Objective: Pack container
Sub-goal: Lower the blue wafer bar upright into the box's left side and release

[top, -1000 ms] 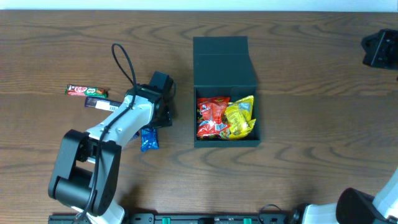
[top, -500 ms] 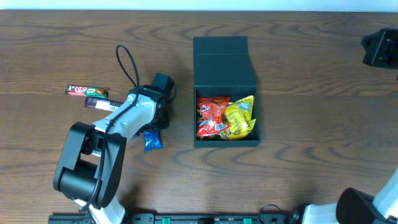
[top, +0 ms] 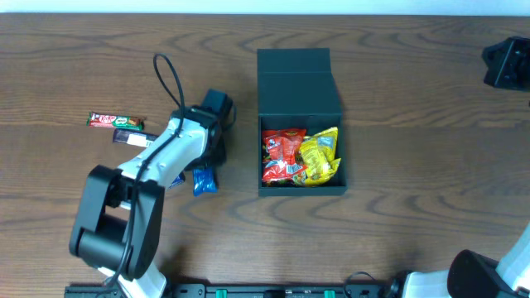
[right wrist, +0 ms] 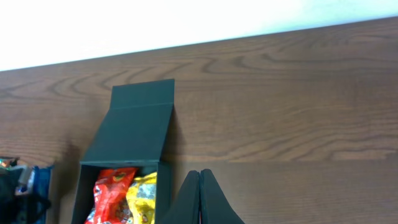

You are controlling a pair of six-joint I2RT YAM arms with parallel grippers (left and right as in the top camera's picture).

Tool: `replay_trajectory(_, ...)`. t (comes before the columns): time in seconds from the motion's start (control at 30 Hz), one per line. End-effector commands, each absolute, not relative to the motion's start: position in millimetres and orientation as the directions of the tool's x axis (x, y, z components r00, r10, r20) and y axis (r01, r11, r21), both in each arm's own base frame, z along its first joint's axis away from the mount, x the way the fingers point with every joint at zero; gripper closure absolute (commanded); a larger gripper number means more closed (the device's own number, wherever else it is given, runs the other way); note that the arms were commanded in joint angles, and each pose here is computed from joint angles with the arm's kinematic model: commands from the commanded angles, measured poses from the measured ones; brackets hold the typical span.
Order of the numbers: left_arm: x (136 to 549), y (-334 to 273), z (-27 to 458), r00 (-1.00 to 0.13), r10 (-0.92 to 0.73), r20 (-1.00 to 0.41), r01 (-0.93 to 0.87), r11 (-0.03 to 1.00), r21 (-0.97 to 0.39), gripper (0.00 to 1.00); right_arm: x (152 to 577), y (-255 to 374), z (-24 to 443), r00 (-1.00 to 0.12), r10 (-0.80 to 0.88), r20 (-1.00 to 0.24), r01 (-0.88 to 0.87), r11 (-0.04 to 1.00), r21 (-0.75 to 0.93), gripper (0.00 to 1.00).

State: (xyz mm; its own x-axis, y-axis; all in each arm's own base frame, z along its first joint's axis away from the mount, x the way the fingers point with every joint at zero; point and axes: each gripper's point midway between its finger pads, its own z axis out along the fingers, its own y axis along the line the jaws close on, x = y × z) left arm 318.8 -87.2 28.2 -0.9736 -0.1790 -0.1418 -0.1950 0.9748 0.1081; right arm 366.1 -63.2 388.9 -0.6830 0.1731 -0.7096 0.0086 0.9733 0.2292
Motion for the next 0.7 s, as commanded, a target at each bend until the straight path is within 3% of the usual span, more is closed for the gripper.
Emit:
replay_trajectory(0.0,347,-91,82,-0.939,-0.198,-0.281,-0.219,0.975,0.046,0.69,366,-58,391,-0.679,0.152,-0.718,-0.018,0.974,0.224,0.98)
replay_trajectory(0.2,352,-114,141,-0.89,-0.212,-0.404,-0.206,0.977,-0.059,0.75,366,-58,391,-0.679,0.152,-0.718,-0.018,0.974,0.224,0.99)
replay_trajectory(0.43,337,-194,154,-0.891,-0.215,-0.399,-0.12,0.961,-0.25,0.91,366,-58,391,-0.679,0.152,-0.718,-0.018,0.974,0.224,0.99)
replay_trajectory(0.67,342,-233,162,-0.849,-0.147,-0.507,-0.028,0.971,-0.236,0.94,365,-58,391,-0.682,0.154,-0.715,-0.017,0.974,0.226,0.98)
